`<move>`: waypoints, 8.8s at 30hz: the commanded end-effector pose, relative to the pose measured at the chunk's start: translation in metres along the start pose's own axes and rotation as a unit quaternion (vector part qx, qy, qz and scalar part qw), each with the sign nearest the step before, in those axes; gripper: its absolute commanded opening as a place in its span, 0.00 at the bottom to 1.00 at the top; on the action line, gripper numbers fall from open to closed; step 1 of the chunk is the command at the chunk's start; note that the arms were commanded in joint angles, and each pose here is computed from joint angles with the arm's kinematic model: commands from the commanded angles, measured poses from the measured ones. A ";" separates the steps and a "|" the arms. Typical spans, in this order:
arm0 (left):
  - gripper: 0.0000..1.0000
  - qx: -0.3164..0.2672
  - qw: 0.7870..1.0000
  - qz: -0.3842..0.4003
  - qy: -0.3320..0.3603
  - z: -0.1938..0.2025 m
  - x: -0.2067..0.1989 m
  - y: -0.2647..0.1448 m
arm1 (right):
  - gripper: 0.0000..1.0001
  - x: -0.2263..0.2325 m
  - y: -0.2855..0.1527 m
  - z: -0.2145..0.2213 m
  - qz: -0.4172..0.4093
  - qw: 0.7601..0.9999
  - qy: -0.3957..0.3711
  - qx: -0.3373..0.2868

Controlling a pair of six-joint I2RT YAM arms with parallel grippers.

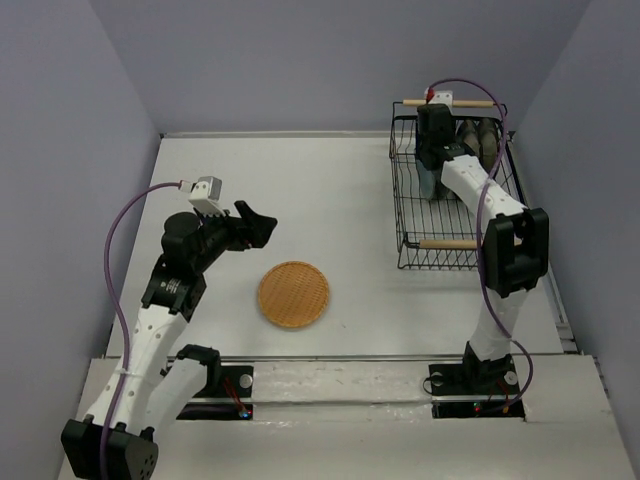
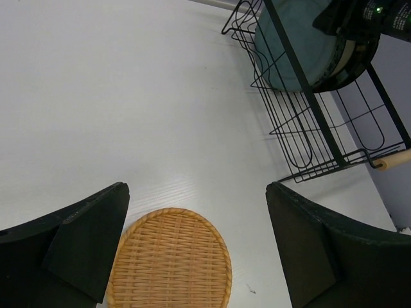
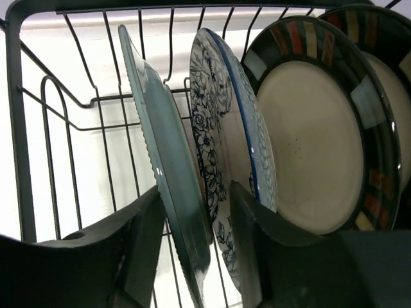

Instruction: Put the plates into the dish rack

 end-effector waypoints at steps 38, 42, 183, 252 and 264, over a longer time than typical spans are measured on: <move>0.99 0.188 0.963 -0.165 -0.099 0.097 0.042 0.003 | 0.67 -0.025 -0.099 -0.034 -0.108 0.991 0.075 -0.024; 0.99 0.167 0.972 -0.152 -0.070 0.083 0.040 0.005 | 0.67 -0.026 -0.082 -0.031 -0.073 0.996 0.053 -0.019; 0.99 0.113 0.992 -0.049 -0.034 0.068 0.011 0.005 | 0.77 0.096 -0.069 -0.036 -0.125 0.989 -0.068 -0.029; 0.99 0.116 0.992 -0.041 -0.036 0.069 0.010 0.006 | 0.07 -0.027 -0.048 0.000 0.031 0.987 0.158 -0.006; 0.99 0.112 0.992 -0.039 -0.035 0.067 0.009 0.005 | 0.07 -0.013 -0.020 -0.023 0.011 0.997 0.071 -0.023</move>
Point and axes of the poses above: each gripper's point midway between its finger pads, its own y axis out along the fingers, its own x axis along the line the jaws close on, z = x × y, the point moved 5 cm from there along -y, back along the fingers, and after that the axes turned 13 degrees about y, right-handed, at the moved point
